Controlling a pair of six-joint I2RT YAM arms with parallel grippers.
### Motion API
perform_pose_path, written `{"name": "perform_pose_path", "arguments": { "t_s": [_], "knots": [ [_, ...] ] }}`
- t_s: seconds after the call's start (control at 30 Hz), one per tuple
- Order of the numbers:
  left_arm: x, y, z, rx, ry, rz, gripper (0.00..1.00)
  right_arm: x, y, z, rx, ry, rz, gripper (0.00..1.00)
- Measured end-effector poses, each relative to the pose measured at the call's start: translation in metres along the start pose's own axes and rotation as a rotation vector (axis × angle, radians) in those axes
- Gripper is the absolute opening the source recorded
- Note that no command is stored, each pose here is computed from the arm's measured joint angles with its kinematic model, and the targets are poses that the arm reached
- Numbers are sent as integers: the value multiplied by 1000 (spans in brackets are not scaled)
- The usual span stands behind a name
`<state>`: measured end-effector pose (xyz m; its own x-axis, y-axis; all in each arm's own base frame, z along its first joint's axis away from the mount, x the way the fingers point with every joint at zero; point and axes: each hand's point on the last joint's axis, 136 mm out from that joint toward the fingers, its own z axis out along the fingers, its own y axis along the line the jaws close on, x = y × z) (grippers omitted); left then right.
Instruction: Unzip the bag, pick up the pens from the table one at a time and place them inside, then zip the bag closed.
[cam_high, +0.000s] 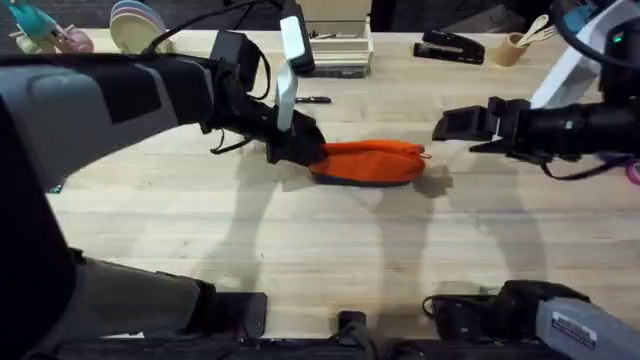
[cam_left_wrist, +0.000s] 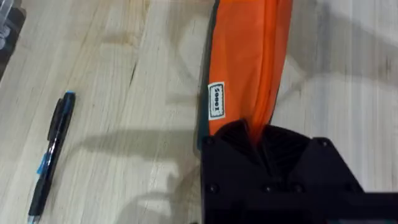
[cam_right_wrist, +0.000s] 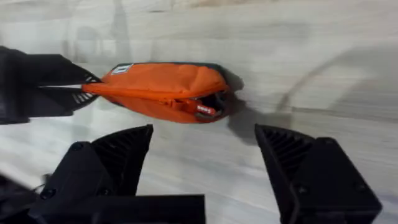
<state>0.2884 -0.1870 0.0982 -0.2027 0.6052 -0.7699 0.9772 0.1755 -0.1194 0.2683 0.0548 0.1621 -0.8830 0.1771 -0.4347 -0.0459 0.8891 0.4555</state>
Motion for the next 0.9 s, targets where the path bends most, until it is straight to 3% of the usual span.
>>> {"name": "perform_pose_path", "arguments": {
  "t_s": [0.4,0.9],
  "knots": [
    [0,0,0,1,0,0,43,12,6,37,-240,187,179,996],
    [0,0,0,1,0,0,43,8,6,52,-293,206,192,997]
  ]
}}
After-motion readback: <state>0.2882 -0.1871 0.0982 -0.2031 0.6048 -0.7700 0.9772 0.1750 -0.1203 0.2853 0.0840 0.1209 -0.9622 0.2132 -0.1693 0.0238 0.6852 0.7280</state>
